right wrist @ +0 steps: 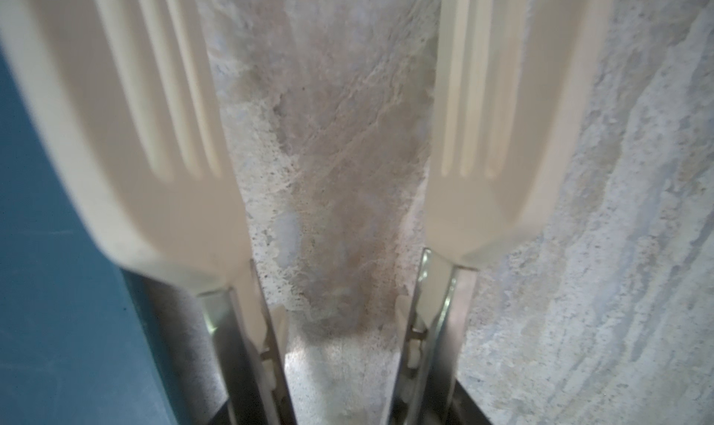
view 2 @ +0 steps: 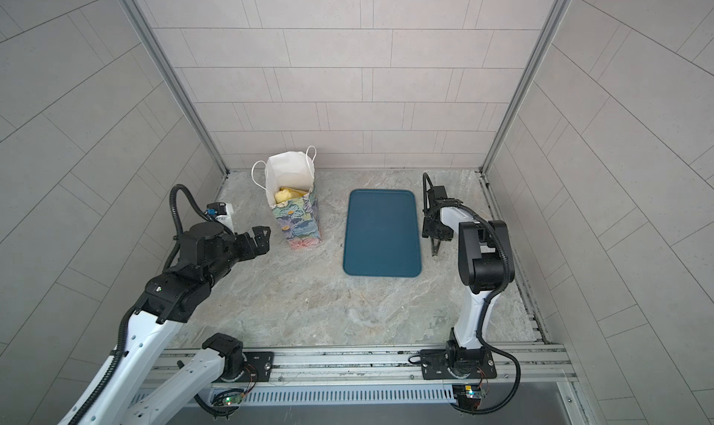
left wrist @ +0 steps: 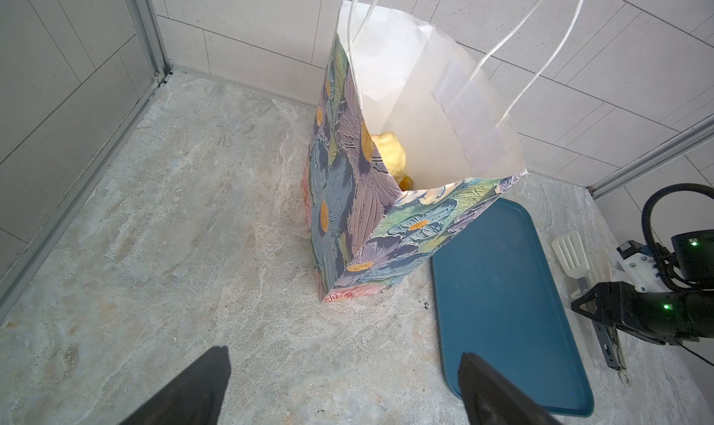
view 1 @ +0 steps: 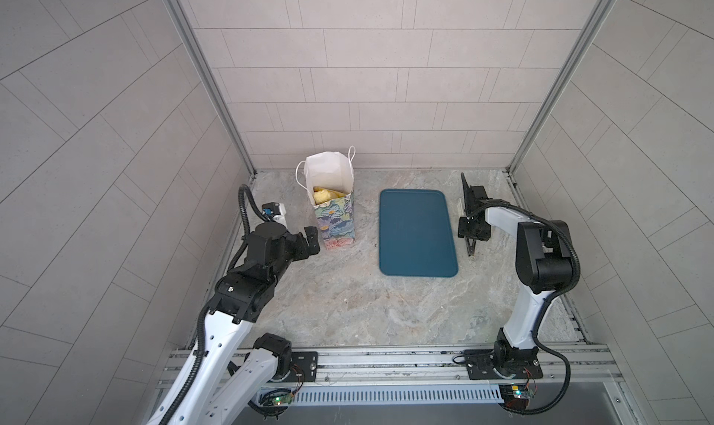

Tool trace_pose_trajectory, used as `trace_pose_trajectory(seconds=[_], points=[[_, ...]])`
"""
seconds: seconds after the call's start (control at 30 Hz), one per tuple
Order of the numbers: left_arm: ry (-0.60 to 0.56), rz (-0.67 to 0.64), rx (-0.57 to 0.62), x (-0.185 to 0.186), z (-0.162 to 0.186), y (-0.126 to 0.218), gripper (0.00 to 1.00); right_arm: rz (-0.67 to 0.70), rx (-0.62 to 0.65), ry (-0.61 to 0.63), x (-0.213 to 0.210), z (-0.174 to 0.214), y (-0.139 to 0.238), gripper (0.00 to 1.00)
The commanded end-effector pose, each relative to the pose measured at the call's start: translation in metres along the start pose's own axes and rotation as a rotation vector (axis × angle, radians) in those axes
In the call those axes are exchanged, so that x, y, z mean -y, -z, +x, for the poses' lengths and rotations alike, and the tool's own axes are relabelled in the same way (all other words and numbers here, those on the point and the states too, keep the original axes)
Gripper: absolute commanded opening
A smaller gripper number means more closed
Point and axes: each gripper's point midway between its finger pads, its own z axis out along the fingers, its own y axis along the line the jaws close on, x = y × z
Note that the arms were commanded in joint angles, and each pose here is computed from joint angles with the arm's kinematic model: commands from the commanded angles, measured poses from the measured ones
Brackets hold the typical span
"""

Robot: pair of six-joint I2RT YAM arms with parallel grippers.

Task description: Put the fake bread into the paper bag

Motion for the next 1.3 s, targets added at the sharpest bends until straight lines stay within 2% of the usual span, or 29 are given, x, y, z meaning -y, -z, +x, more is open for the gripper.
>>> trace_pose_trajectory(seconds=[0.0,1.27], points=[[-0.003,-0.012,-0.009,-0.003,0.006,0.000,1.00,-0.004,-0.020,0.001,0.001,0.001,-0.004,0.59],[-0.013,-0.001,-0.011,0.001,0.003,-0.004,1.00,-0.014,0.091,0.023,0.007,0.002,0.025,0.76]])
